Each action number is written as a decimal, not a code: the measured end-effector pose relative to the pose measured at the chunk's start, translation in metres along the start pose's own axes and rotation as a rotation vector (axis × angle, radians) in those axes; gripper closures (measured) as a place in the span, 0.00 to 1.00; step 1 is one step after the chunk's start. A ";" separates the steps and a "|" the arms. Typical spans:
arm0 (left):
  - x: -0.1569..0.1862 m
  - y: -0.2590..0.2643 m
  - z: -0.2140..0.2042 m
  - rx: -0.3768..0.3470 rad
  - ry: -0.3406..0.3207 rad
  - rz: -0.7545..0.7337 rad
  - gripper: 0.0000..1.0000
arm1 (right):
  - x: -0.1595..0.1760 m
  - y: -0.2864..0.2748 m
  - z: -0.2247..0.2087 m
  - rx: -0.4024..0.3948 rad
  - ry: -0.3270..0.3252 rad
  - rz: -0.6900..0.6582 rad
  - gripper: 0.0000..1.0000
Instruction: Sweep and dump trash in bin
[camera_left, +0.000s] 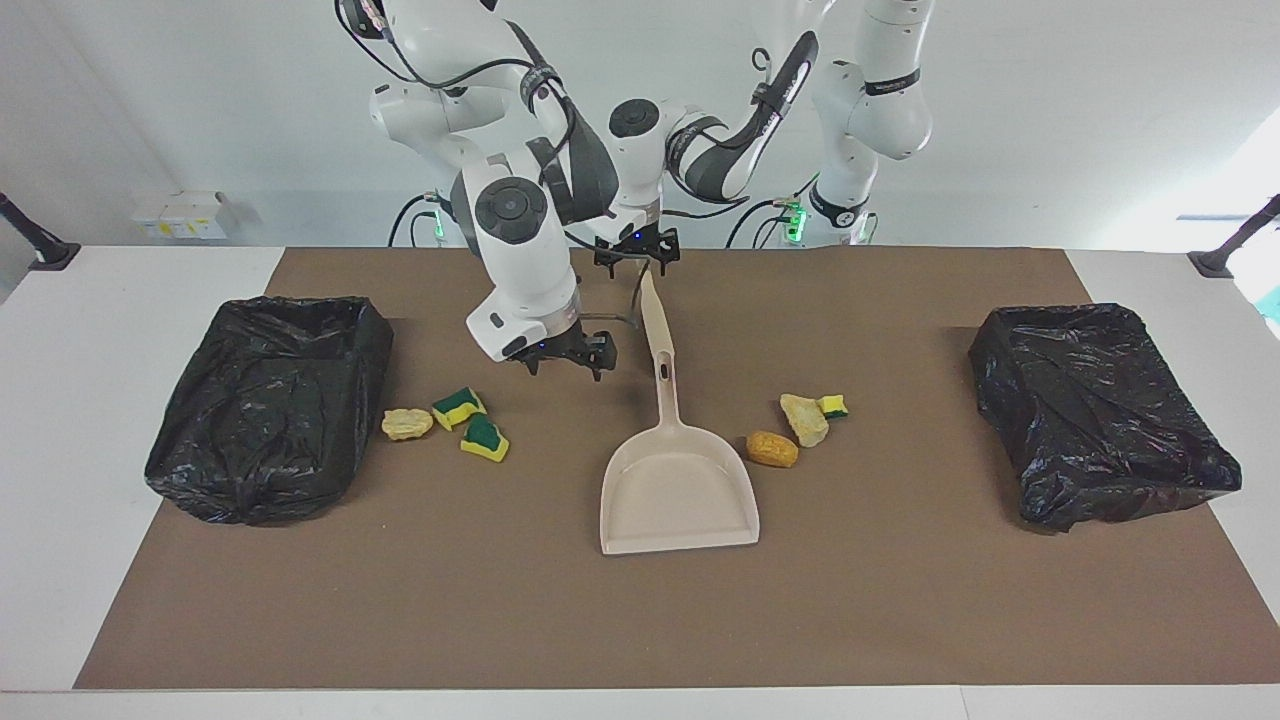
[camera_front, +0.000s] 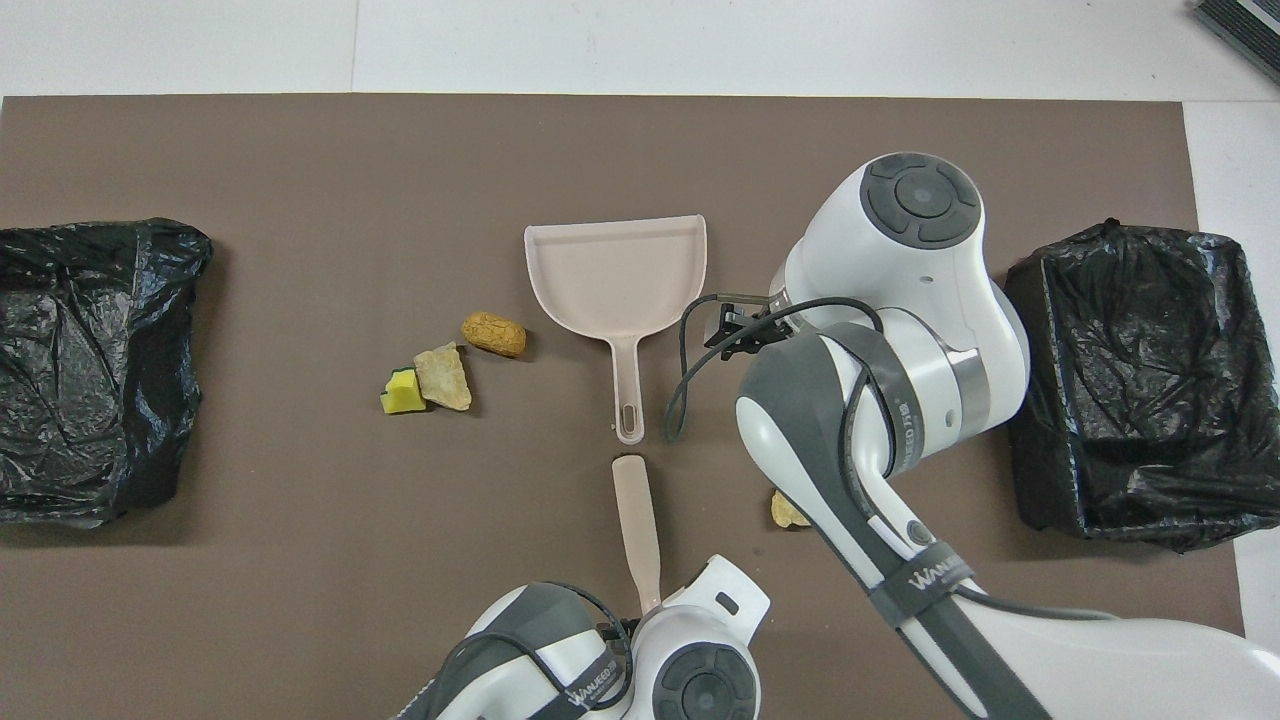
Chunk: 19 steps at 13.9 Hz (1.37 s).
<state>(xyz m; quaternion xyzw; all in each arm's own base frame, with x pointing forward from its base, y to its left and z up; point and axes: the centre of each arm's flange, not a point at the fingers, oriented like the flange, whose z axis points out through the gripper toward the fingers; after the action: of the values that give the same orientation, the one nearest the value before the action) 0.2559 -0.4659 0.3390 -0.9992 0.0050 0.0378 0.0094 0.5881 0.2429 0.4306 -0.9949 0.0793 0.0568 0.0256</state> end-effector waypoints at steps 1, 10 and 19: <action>-0.001 -0.001 0.000 0.005 -0.003 0.000 0.07 | 0.000 0.000 0.000 0.000 0.000 0.001 0.00; 0.005 -0.020 -0.027 0.043 -0.032 0.000 0.74 | 0.000 -0.001 -0.001 0.006 0.011 -0.001 0.00; 0.055 -0.148 -0.122 0.103 -0.151 -0.002 0.74 | -0.033 -0.083 0.039 0.050 0.066 -0.082 0.00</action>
<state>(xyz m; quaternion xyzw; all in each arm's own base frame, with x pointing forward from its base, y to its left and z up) 0.3213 -0.3212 0.4589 -0.9918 0.0051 0.1125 0.0610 0.5649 0.3320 0.3991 -0.9977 0.0408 0.0208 0.0502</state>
